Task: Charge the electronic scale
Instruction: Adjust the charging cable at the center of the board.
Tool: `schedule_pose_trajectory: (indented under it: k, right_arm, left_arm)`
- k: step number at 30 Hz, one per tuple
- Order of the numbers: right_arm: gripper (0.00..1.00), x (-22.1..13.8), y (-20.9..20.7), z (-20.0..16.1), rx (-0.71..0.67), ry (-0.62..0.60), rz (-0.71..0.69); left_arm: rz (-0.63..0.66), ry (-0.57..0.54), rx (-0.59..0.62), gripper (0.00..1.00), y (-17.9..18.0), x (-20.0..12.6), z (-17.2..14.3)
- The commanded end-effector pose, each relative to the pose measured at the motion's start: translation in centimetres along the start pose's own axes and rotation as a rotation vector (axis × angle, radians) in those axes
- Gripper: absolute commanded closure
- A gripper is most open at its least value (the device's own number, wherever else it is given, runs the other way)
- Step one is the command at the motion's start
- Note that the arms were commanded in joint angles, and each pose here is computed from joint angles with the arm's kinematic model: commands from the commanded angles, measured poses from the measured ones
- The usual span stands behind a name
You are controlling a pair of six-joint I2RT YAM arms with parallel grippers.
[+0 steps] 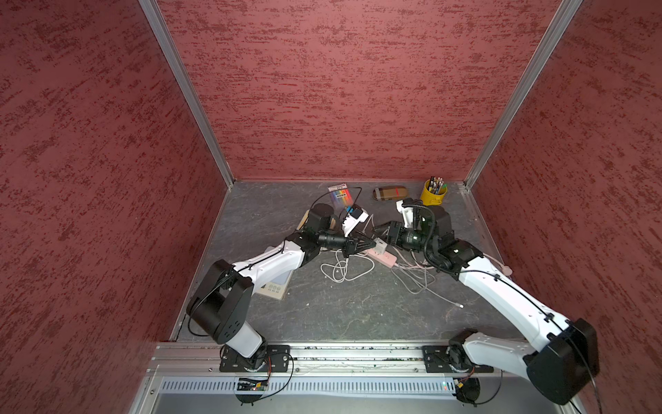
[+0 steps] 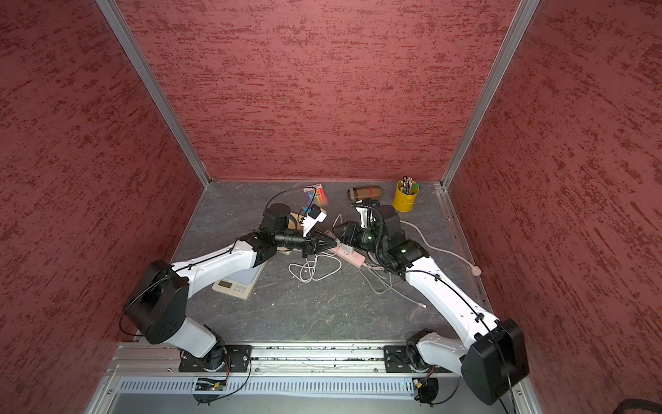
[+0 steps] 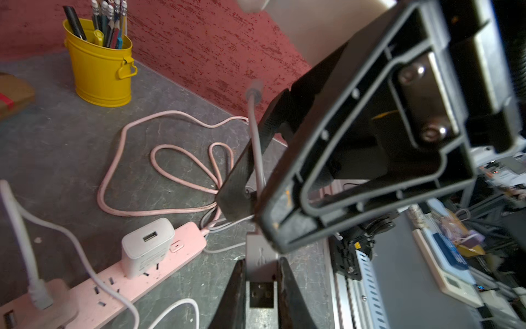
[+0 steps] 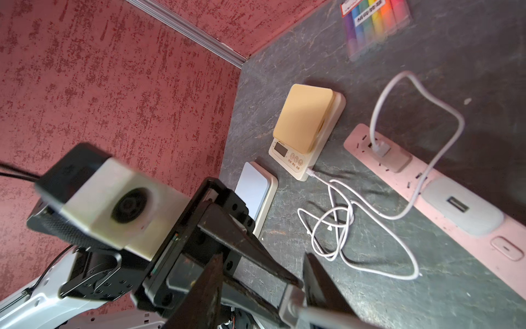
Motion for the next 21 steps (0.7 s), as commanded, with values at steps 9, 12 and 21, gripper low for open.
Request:
schedule_pose_trajectory:
  k: [9,12,21]
  right_arm:
    - [0.71,-0.2,-0.2,-1.3,0.09,0.081,0.026]
    - [0.82,0.0,-0.1,-1.3,0.094,0.099,0.042]
    - [0.76,0.4,-0.5,-2.0,0.095,0.147,0.041]
  left_arm:
    - [0.192,-0.01,0.218,0.97,-1.3,0.0,0.5]
    - [0.204,-0.012,0.225,0.97,-1.3,0.0,0.4]
    - [0.227,-0.003,0.262,0.96,-1.5,0.4,0.2]
Point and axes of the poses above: each gripper's point midway between its finger pads, its own x axis out along the fingers, its own y axis along the line the jaws close on, z = x × y, the point moved 8 cm from there along -x, back along the fingers, and after that the axes turned 12 degrees about -x, right-handed, at the moved point
